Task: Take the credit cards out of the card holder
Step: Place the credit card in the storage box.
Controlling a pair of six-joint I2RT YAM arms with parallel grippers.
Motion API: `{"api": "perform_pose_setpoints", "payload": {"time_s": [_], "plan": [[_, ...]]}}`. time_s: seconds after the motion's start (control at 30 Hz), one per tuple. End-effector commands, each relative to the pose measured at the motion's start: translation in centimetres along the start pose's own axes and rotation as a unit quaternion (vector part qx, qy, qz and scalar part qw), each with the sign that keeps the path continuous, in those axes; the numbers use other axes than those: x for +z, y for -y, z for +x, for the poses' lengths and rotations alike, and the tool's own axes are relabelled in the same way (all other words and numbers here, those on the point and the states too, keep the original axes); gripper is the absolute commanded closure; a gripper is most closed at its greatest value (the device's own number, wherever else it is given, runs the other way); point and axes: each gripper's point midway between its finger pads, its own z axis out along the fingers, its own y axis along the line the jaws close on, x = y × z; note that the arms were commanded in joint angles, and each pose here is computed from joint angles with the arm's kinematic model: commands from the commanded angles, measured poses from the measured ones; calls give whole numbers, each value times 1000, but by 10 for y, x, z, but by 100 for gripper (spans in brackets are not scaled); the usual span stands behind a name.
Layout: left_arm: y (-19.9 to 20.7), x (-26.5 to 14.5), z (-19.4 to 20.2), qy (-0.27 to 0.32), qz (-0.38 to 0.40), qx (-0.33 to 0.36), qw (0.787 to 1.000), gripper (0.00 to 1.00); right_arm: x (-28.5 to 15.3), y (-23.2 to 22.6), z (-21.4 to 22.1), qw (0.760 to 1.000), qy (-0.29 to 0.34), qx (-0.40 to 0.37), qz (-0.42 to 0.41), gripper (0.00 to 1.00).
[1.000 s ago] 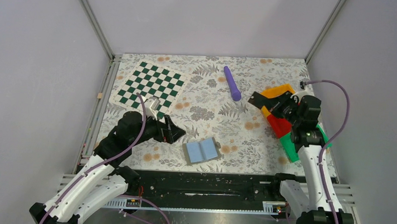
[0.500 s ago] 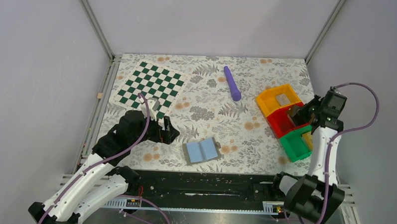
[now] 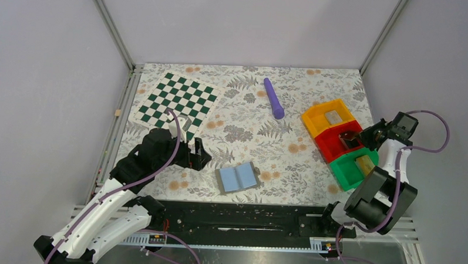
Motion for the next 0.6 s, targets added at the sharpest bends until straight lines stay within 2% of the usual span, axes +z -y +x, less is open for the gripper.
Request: {"api": "perform_pose_setpoints", "payload": {"time_s": [0.0,0.57], "plan": [[5,-9,-24,39,2,16,999,1,9,-14,-13,999,5,11,-39,100],[-1,-10,-27,44,-14,20,999,1,34,-7,-21,999,1,18,-43,99]]}}
